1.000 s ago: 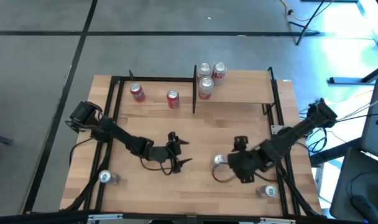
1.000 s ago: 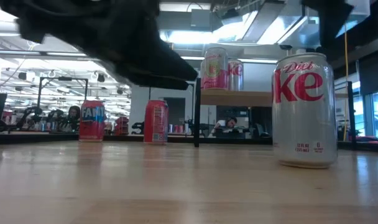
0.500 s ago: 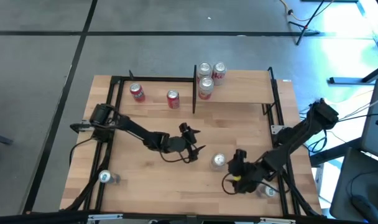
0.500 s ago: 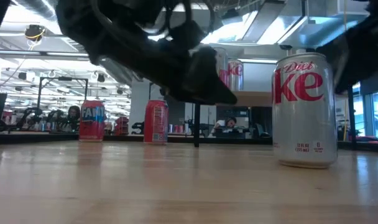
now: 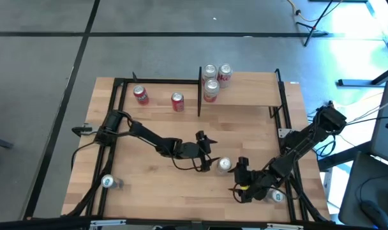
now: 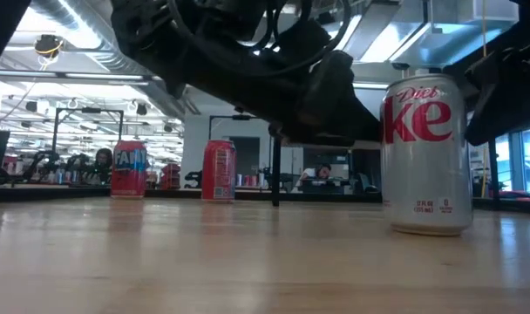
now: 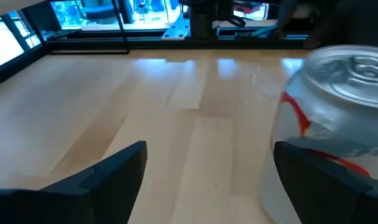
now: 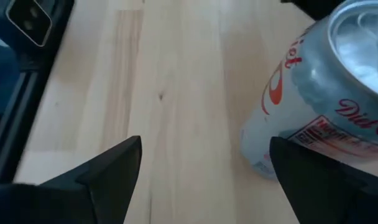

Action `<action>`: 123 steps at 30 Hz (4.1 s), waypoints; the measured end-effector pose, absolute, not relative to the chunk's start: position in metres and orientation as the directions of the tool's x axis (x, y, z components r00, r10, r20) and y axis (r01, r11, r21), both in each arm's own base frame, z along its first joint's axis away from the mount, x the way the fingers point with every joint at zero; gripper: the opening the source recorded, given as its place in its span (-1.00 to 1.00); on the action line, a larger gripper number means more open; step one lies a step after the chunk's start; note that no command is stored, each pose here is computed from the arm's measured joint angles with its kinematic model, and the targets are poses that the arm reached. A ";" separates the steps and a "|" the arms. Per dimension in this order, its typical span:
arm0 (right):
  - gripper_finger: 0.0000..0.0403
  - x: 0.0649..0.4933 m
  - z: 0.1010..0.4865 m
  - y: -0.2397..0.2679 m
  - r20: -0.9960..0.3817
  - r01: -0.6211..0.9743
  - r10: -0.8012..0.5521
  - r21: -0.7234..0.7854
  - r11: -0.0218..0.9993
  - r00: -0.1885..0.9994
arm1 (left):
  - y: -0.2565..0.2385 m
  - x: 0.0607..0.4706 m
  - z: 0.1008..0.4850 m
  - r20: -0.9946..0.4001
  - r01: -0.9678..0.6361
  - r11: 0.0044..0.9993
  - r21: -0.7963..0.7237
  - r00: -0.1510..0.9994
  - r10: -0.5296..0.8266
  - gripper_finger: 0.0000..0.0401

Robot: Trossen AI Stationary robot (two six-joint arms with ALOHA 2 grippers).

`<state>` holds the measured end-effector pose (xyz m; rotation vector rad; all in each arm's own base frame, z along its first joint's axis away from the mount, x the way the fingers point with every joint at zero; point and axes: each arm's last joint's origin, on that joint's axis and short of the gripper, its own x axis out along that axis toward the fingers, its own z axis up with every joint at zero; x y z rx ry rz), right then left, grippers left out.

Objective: Place canned beverage on shelf
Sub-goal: Put the silver soda can on the shelf aligned with the other silver soda can

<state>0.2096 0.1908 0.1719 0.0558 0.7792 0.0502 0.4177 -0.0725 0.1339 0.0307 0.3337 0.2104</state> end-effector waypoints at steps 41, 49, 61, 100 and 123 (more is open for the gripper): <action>0.70 0.220 0.271 0.189 -0.755 0.098 -0.210 -0.191 0.977 0.621 | -0.123 0.370 0.131 -0.641 -0.156 0.970 0.186 0.729 0.241 0.73; 0.70 0.248 0.260 0.158 -0.802 0.167 -0.179 -0.101 0.981 0.569 | -0.132 0.359 0.113 -0.648 -0.122 0.982 0.147 0.738 0.188 0.72; 0.70 0.258 0.237 0.144 -0.846 0.077 -0.020 0.024 0.997 0.533 | -0.132 0.359 0.113 -0.657 -0.102 0.987 0.122 0.737 0.158 0.73; 0.43 0.272 0.218 0.145 -0.894 0.041 -0.059 -0.046 0.998 0.443 | -0.133 0.360 0.113 -0.655 -0.100 0.989 0.111 0.741 0.148 0.72; 0.29 0.261 0.360 0.013 -0.803 0.020 -0.257 -0.292 0.956 0.538 | -0.196 0.310 0.139 -0.663 -0.076 0.992 0.105 0.738 0.127 0.73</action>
